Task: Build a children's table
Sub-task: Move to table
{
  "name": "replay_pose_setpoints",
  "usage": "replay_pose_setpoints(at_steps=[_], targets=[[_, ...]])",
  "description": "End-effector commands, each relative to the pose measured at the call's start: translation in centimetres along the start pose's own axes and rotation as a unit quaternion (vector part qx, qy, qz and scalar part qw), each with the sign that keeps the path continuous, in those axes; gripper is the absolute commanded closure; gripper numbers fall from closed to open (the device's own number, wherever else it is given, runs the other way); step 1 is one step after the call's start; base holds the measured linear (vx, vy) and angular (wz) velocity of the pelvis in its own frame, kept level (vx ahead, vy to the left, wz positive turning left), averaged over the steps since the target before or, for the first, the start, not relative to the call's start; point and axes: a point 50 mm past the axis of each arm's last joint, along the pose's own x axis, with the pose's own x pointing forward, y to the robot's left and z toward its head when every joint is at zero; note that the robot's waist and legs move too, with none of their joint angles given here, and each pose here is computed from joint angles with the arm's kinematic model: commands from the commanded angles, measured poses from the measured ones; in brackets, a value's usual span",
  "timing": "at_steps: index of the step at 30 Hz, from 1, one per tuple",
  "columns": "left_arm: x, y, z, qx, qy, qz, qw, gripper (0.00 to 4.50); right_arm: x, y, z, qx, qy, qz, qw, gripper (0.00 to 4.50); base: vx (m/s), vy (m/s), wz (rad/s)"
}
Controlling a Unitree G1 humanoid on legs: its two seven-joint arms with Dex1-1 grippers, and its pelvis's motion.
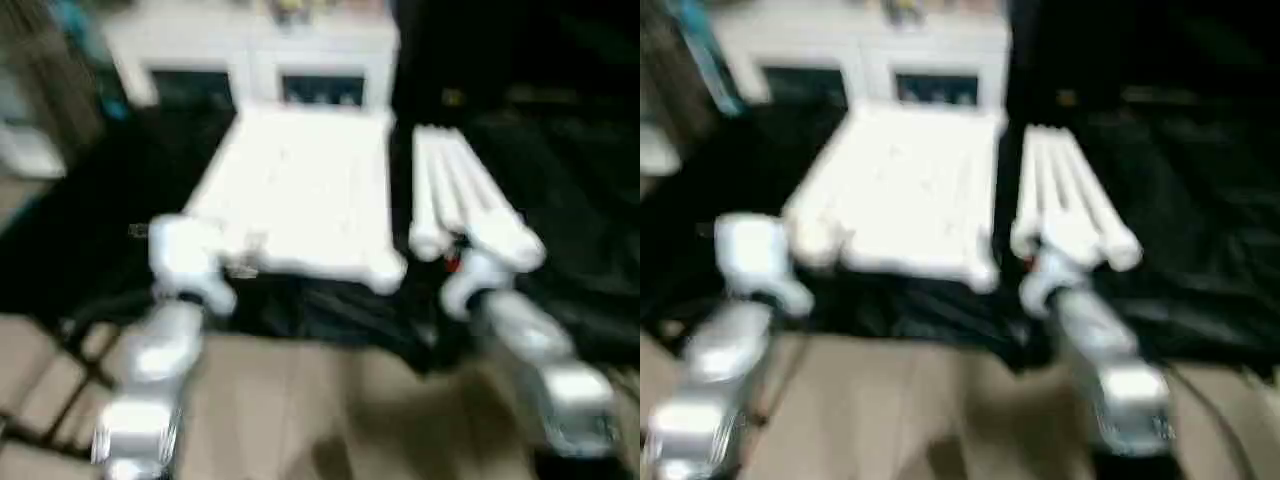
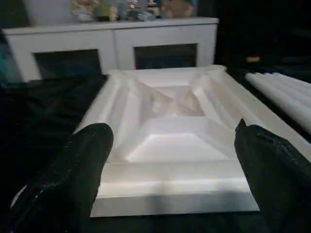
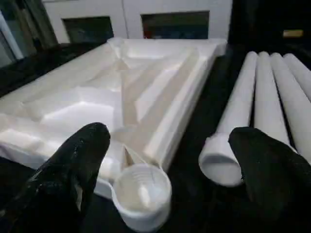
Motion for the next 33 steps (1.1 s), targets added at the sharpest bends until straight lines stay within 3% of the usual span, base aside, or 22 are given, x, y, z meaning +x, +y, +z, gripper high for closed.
replay_pose_setpoints(at_steps=[1, 6, 14, 22, 33], targets=[[0.2, 0.7, -0.1, 0.006, 0.008, 0.008, 1.0, 0.0, 0.5, 0.9, 0.9, 0.015, -0.017, 0.012, 1.0, 0.06, 0.061, 0.047, 0.06], [0.3, 0.6, -0.1, 0.007, 0.009, 0.001, 1.0, 0.0, 0.6, 0.2, 0.7, -0.01, -0.01, -0.015, 1.0, 0.06, 0.121, 0.051, 0.08], [0.6, 0.0, -0.2, 0.013, 0.011, -0.026, 1.0, 0.0, 0.4, -0.3, 0.4, 0.011, 0.002, -0.018, 1.0, 0.06, 0.092, -0.009, -0.03], [0.5, -0.3, -0.3, 0.011, 0.013, -0.036, 0.999, 0.0, 0.4, -0.3, 0.7, -0.002, 0.0, -0.013, 1.0, 0.06, 0.137, 0.01, -0.33], [0.5, -0.1, -0.2, 0.016, 0.01, -0.037, 0.999, 0.0, 0.6, 0.4, 1.3, -0.047, 0.01, 0.092, 0.995, 0.06, 0.146, 0.007, -0.01]])
